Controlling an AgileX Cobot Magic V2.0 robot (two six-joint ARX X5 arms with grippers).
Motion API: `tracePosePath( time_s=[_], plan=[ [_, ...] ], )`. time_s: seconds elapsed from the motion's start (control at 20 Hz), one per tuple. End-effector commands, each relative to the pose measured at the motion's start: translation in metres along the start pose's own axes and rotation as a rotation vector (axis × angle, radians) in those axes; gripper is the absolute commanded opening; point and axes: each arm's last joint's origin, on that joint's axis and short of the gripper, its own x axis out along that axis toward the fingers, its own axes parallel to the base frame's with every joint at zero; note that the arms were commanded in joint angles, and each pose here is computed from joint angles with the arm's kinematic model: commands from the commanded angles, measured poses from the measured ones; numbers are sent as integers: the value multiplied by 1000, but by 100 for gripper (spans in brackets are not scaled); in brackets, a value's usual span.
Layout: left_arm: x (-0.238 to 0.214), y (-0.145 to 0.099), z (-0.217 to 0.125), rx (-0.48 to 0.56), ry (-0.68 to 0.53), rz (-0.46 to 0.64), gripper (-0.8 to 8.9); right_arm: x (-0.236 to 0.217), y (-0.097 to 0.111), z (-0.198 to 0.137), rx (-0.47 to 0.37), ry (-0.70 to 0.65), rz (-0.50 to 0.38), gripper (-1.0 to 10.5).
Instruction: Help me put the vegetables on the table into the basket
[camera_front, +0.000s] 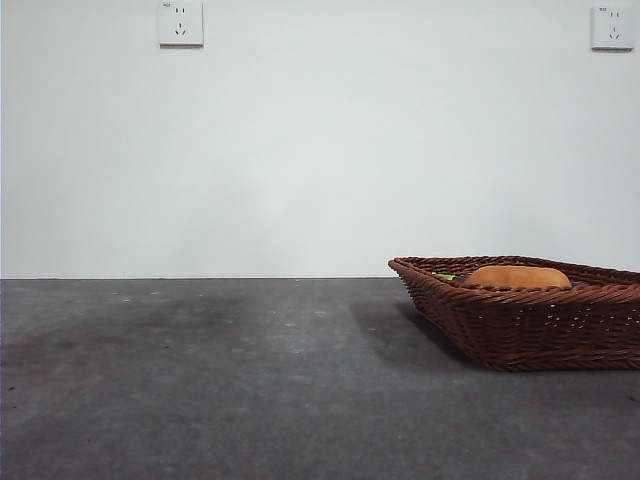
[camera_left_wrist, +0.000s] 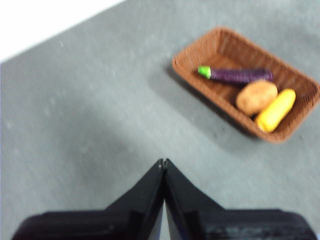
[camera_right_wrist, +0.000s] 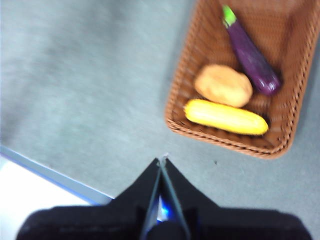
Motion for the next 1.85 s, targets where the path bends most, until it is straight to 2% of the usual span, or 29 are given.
tracePosePath(
  time_s=[0.05,0.3,0.55,1.25,1.4,1.5,1.7,1.85],
  plan=[
    [-2,-1,-5,-10,36,-10,-8,-20,7,-17,21,-43,-1,-12],
    [-6,-3,-8,-16,49,-13,-8,-53,14,-45,-8,-173,-55,-11],
    [-7,-3,-7,-16,45,-13,-4,-56,15,-48,-14,-189,-64,1],
    [-7,-2,-7,-31,48,3,-4,-5,-1,-7,39,3,-116,1],
    [-8,-3,-7,-6,35,-2,-4,12,-7,3,53,60,-145,1],
    [-15,-2,-5,7,-11,19,-4,22,-10,9,60,92,-165,1],
    [-68,-2,0,89,-307,151,-4,39,-17,17,71,149,-209,1],
    [-106,-13,-21,115,-472,235,-4,48,-20,21,73,177,-244,1]
  ],
)
